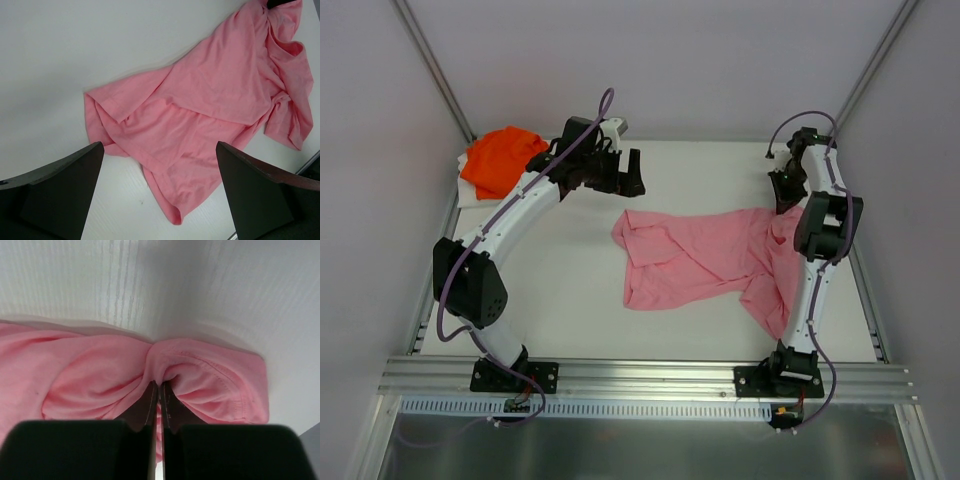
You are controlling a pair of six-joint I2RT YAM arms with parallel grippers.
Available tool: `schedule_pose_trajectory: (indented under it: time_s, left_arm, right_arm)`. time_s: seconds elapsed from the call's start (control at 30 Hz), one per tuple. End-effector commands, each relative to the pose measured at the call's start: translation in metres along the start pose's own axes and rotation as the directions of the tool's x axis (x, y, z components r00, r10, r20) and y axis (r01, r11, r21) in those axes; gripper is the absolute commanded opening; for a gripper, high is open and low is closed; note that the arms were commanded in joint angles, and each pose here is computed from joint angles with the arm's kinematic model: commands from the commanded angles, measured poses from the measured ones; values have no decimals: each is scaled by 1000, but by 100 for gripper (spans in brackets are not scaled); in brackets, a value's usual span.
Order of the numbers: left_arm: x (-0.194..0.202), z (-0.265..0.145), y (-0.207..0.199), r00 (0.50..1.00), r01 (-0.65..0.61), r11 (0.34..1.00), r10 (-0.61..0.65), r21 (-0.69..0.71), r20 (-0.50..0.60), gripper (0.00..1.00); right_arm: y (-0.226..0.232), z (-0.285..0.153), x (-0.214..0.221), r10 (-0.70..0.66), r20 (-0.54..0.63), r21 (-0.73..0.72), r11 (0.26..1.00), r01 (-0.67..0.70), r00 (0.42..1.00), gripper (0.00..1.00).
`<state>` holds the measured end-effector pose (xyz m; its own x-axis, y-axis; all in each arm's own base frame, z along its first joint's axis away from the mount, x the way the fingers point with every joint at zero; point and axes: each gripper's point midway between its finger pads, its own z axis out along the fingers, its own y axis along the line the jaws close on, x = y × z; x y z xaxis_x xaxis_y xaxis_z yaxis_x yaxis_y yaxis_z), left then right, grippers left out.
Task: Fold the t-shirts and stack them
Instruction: Flatten out the tshirt
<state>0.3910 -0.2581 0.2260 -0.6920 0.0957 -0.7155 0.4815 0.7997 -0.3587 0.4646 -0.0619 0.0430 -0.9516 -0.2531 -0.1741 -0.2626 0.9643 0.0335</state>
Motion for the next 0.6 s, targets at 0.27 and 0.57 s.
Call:
schedule_pose_trajectory:
  time_s: [0.27,0.57]
  left_arm:
    - [-10,-5,-4,1000,3,1000,-3,-9,23,99]
    - [-2,3,-6,1000,1,1000,-2,25,24,99]
  right_arm:
    - [-15,-62,29,89,15,38,995,-89,996,0]
    - [-23,-140,128,179,13,92,979,-180,984,0]
